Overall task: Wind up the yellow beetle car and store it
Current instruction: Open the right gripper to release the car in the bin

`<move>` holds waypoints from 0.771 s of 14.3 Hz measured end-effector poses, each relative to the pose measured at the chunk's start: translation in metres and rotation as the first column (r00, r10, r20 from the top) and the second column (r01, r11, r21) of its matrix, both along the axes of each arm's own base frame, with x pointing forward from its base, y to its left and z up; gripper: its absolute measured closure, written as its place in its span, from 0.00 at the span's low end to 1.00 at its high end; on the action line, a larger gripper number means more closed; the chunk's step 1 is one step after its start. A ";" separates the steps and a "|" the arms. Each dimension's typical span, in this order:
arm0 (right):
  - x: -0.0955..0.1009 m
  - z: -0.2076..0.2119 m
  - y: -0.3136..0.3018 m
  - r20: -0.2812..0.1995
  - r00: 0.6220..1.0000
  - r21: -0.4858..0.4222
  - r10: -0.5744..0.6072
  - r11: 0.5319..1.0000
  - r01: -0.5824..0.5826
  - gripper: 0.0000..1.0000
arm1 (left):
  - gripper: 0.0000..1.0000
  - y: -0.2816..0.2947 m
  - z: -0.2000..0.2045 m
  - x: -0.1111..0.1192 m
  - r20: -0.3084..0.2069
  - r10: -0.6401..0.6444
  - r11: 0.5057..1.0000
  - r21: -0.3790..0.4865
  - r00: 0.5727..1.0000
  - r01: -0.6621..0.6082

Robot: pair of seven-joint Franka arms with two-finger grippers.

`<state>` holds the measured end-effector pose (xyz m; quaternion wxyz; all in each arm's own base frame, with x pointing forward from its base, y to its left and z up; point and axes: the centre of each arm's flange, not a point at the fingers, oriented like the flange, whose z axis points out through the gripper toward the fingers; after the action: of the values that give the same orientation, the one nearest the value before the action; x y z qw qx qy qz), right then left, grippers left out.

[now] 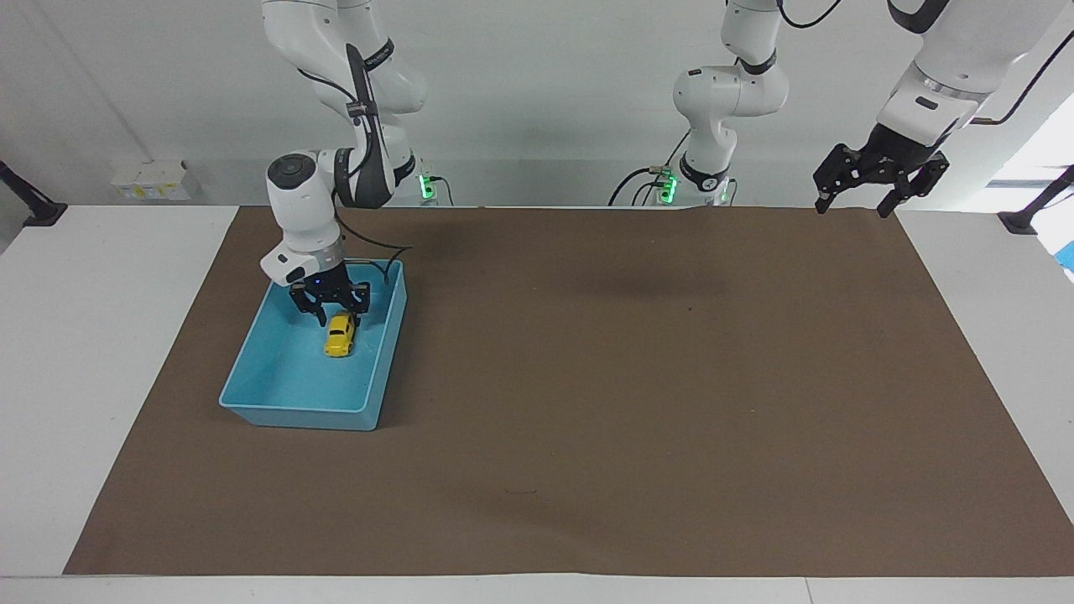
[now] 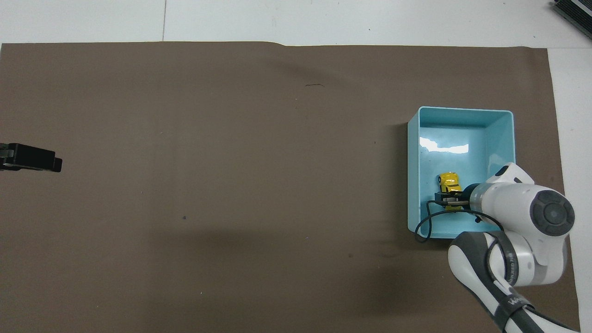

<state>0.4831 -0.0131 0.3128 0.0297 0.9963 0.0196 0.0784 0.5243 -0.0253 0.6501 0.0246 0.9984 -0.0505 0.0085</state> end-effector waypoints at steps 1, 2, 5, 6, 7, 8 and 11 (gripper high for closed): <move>0.003 0.005 0.000 0.007 1.000 -0.002 0.002 1.000 -0.002 0.11 | 0.00 0.000 0.000 0.000 0.000 0.000 1.000 0.000 1.000 0.000; 0.007 0.014 -0.001 0.003 1.000 -0.004 0.001 1.000 -0.001 0.01 | 0.00 0.000 0.000 0.000 0.000 0.000 1.000 0.000 1.000 0.000; 0.023 0.059 -0.004 -0.047 0.999 -0.019 -0.014 1.000 0.013 0.00 | 0.00 0.000 0.000 0.000 0.000 0.000 1.000 0.000 1.000 0.000; 0.029 0.076 -0.005 -0.062 0.998 -0.024 -0.020 1.000 0.018 0.00 | 0.00 0.000 0.000 0.000 0.000 0.000 1.000 0.000 1.000 0.000; 0.035 0.096 -0.006 -0.075 0.997 -0.028 -0.026 0.999 0.024 0.00 | 0.00 0.000 0.000 0.000 0.000 0.000 1.000 0.000 1.000 0.000; 0.040 0.115 -0.007 -0.087 0.996 -0.032 -0.032 0.999 0.029 0.00 | 0.00 0.000 0.000 0.000 0.000 0.000 1.000 0.000 1.000 0.000; 0.051 0.174 -0.010 -0.094 0.994 -0.040 -0.049 0.998 0.045 0.00 | 0.00 0.000 0.000 0.000 0.000 0.000 1.000 0.000 1.000 0.000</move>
<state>0.5340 -0.0233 0.4873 0.0493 0.9983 -0.0010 0.0296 0.5241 -0.0252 0.6502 0.0246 0.9984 -0.0505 0.0083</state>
